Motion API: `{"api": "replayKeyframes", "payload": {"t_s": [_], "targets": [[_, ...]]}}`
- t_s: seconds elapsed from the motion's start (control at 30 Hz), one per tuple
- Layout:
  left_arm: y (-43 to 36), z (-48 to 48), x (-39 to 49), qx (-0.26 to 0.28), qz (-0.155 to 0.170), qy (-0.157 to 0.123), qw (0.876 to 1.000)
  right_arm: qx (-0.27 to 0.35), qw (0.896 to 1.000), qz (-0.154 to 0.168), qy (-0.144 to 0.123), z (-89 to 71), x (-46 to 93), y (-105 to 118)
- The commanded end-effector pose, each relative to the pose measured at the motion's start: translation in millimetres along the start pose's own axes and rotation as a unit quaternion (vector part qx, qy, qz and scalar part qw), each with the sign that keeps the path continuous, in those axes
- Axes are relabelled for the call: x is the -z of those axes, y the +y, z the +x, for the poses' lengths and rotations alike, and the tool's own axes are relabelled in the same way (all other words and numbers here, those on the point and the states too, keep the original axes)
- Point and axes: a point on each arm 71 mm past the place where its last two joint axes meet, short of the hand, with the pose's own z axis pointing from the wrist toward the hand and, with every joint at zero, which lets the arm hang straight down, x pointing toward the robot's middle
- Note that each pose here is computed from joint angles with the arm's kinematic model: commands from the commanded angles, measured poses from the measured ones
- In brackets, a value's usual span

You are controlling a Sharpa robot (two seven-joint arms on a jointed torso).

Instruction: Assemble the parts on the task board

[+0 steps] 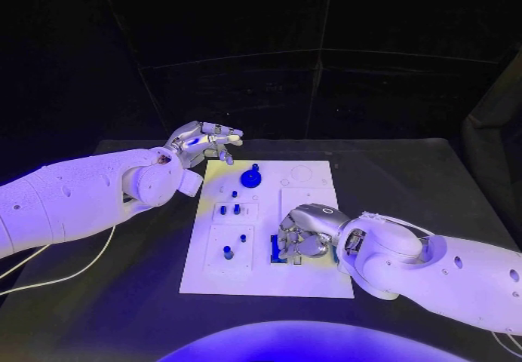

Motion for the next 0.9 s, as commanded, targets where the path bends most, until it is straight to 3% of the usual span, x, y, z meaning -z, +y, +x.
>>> {"api": "replayKeyframes", "payload": {"t_s": [0.03, 0.3, 0.5, 0.73, 0.9], "targets": [[-1.2, 0.9, -0.4, 0.003, 0.001, 0.004, 1.0, 0.018, 1.0, 0.016, -0.014, -2.5, -0.1, -3], [-1.1, 0.7, -0.4, 0.003, 0.001, 0.004, 1.0, 0.009, 1.0, 0.008, -0.007, -2.1, 2.8, -3], [-1.0, 0.0, -0.1, 0.003, 0.001, 0.003, 1.0, -0.053, 0.998, 0.009, -0.013, -5.8, 15.9, -11], [-1.0, -1.1, 0.5, 0.003, 0.001, 0.002, 1.0, -0.131, 0.988, 0.079, -0.023, -13.3, 48.1, -38], [-1.1, -1.4, 1.3, 0.002, 0.001, 0.001, 1.0, -0.129, 0.978, 0.162, -0.019, -16.8, 76.0, -62]]}}
